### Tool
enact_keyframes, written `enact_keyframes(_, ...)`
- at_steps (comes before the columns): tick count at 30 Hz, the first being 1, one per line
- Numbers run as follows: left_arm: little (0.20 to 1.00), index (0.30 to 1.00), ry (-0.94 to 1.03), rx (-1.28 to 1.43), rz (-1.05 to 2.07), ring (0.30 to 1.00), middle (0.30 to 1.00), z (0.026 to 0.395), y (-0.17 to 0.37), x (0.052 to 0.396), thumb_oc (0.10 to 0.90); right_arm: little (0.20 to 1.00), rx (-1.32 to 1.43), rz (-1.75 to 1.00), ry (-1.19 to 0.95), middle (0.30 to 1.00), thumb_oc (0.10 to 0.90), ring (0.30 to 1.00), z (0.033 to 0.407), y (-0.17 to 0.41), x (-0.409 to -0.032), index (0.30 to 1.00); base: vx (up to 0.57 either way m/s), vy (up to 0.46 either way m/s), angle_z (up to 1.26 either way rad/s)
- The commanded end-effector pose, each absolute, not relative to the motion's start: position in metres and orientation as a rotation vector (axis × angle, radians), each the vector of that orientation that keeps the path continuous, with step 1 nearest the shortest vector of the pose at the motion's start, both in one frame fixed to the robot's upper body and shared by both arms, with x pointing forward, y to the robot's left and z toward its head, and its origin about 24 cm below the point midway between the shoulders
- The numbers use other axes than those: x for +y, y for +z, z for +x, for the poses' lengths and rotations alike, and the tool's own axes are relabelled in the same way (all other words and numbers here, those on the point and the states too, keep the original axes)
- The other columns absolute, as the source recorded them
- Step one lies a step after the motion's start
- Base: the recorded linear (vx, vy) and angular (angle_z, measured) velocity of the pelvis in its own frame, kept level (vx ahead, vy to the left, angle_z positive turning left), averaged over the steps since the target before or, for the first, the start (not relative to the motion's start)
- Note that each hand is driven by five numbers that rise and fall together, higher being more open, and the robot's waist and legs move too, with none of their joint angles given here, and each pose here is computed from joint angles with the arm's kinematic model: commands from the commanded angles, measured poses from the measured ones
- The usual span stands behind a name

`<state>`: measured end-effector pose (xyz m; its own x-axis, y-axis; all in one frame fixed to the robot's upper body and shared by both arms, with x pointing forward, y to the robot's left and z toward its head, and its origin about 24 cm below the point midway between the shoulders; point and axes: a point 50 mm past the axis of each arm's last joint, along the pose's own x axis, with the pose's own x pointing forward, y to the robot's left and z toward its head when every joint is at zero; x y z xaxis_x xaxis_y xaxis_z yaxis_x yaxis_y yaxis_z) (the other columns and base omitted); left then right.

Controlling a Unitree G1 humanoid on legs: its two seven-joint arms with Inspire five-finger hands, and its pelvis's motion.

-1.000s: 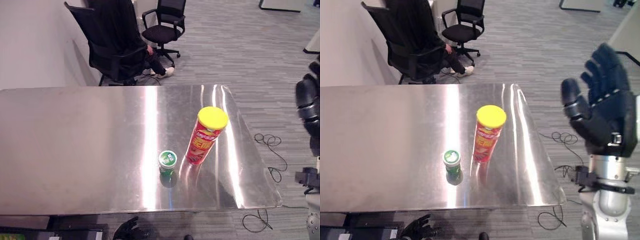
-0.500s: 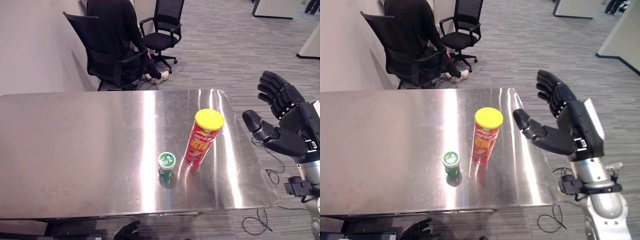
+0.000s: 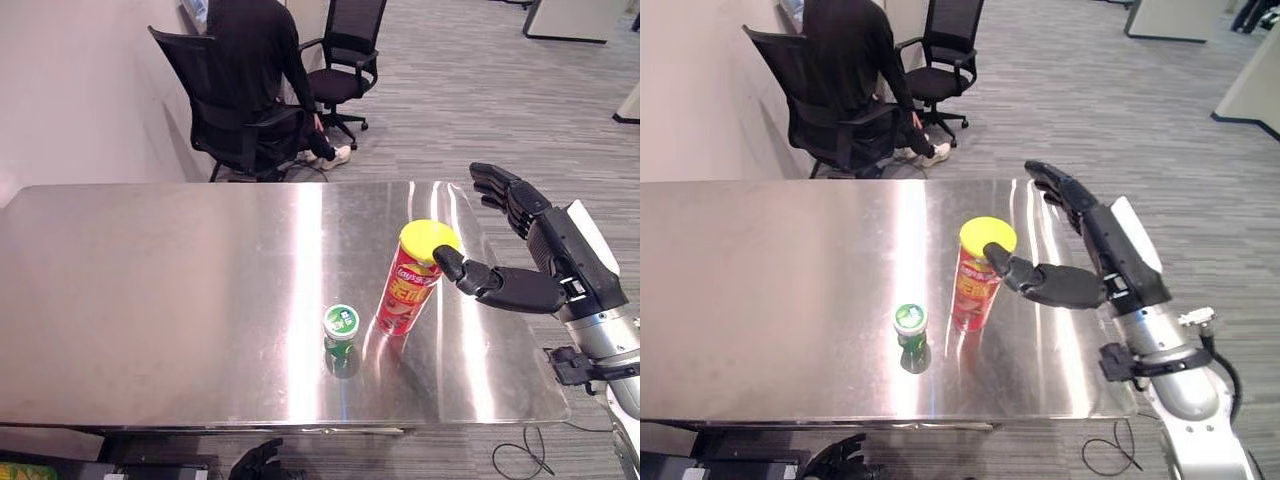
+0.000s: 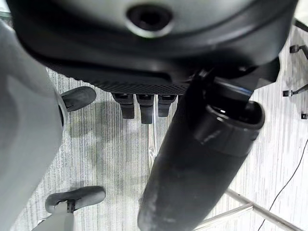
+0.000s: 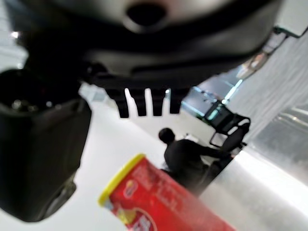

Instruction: Put the goods on the table back onto the shelves and tidy them up.

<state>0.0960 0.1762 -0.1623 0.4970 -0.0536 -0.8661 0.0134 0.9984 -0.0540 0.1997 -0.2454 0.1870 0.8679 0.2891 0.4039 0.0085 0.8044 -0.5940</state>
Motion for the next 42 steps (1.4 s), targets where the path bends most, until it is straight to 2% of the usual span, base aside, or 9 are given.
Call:
enact_keyframes(1,0.9,0.9,-0.019,0.969,-0.033,0.9,0.9,0.123,-0.155,0.184,0.8,0.9,-0.774,-0.634,0.092,0.9,0.8,0.9,0.198,0.231,-0.241,0.9,0.0,0.0,0.0)
enact_keyframes(42,0.9,0.9,0.015,0.941,-0.029,0.9,0.9,0.126,-0.152,0.188,0.8,0.9,-0.58,-0.566,0.067,0.9,0.8,0.9,0.226,0.181,-0.234,0.9,0.0,-0.004,0.03)
